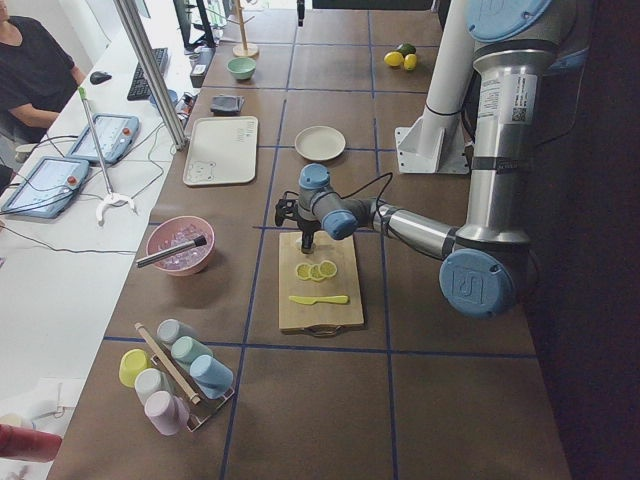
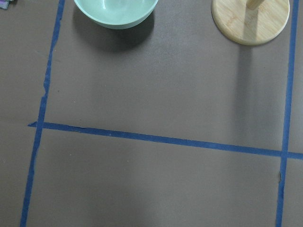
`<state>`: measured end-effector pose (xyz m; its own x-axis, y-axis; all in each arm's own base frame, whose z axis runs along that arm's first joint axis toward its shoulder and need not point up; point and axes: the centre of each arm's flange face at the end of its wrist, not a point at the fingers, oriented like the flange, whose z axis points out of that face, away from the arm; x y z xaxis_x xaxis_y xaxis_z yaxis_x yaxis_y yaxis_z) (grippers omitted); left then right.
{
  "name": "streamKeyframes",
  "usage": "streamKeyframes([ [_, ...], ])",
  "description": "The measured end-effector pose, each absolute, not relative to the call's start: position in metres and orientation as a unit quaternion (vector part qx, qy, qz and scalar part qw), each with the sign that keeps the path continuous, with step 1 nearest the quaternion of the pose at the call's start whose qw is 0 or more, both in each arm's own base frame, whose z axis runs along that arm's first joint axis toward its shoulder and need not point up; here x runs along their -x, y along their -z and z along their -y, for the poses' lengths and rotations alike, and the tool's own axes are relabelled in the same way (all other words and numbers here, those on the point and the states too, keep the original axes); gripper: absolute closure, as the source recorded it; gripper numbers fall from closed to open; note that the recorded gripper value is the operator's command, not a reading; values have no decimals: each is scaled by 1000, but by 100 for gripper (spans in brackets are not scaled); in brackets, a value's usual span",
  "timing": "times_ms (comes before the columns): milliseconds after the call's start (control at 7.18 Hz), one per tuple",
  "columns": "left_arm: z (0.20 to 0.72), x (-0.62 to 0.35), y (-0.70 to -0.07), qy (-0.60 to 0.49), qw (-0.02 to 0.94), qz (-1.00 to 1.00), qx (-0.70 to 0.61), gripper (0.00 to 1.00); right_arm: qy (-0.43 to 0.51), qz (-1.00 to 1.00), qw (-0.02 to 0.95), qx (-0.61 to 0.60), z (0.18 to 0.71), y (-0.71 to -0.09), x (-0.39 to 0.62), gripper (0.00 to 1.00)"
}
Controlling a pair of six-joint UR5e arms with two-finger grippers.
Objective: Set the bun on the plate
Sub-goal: 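Lower the left gripper onto the white bun on the cutting board and grasp it, then lift the bun with the left gripper and carry it over the white plate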
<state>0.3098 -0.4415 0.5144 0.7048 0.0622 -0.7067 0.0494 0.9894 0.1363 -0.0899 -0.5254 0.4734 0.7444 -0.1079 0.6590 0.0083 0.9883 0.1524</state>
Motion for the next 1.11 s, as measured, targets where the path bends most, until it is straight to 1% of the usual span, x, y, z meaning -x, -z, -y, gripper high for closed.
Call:
streamKeyframes([
  [418, 441, -308, -503, -3, 918, -390, -78, 86, 30, 357, 931, -69, 525, -474, 89, 0],
  [557, 440, -307, -491, -4, 916, -393, -80, 84, 30, 357, 931, -69, 525, -474, 88, 0],
  [696, 443, -310, -465, -3, 917, -391, -77, 83, 29, 356, 931, -69, 525, -475, 88, 0],
  [975, 460, -335, -383, 17, 924, -378, -58, 83, 29, 356, 932, -67, 523, -478, 88, 0],
  [1114, 457, -364, -344, 33, 923, -380, -46, 83, 28, 356, 932, -65, 521, -480, 87, 0],
])
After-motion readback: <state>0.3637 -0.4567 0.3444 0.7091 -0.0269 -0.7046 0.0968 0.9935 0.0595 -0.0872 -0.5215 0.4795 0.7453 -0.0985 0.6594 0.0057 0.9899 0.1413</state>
